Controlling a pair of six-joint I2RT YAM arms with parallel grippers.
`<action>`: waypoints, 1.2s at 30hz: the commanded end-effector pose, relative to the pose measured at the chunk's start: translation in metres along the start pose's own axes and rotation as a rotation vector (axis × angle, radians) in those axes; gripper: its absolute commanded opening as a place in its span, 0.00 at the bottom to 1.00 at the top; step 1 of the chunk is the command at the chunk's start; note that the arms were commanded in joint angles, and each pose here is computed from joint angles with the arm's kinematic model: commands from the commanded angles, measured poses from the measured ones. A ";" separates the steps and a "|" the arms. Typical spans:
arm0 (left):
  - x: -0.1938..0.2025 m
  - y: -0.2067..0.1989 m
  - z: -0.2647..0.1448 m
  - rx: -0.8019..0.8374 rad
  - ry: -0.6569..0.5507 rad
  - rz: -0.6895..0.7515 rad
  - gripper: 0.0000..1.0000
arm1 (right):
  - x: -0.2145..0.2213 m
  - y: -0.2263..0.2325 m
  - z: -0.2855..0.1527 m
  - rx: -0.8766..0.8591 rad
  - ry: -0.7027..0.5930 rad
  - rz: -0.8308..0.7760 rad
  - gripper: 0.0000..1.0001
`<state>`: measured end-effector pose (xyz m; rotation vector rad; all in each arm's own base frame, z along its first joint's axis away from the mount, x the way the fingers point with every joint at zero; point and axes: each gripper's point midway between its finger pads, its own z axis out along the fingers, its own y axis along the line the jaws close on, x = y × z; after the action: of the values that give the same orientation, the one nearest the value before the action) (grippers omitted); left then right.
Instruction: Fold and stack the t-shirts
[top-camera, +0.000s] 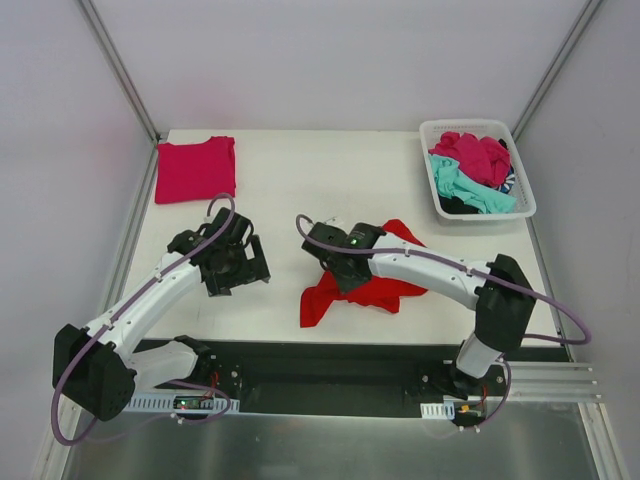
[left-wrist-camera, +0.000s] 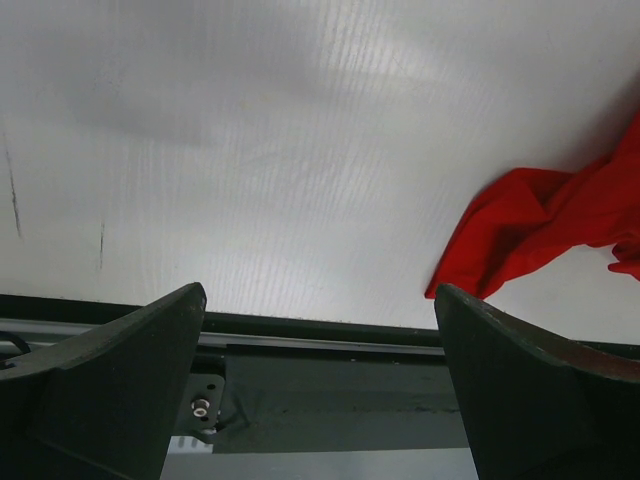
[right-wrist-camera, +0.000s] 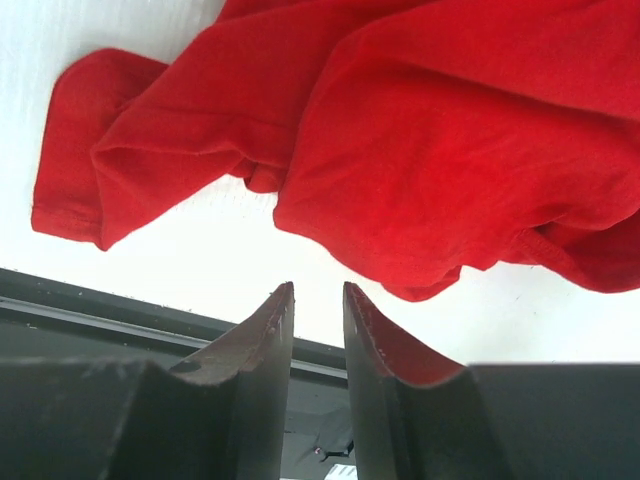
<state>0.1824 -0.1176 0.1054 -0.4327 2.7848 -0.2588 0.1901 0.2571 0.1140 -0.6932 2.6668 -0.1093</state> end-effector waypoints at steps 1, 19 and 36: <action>-0.007 -0.001 -0.005 -0.016 -0.028 -0.003 0.99 | 0.008 0.003 0.003 0.048 -0.004 0.029 0.29; -0.011 0.013 -0.003 -0.012 -0.008 -0.052 0.99 | 0.035 0.044 0.056 0.047 0.108 -0.019 0.27; -0.010 0.012 -0.005 0.003 -0.007 -0.047 0.99 | 0.025 0.032 0.055 0.083 0.109 -0.047 0.27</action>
<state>0.1899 -0.1043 0.1064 -0.5177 2.7694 -0.2655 0.1708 0.2785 0.0380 -0.7468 2.7533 -0.2606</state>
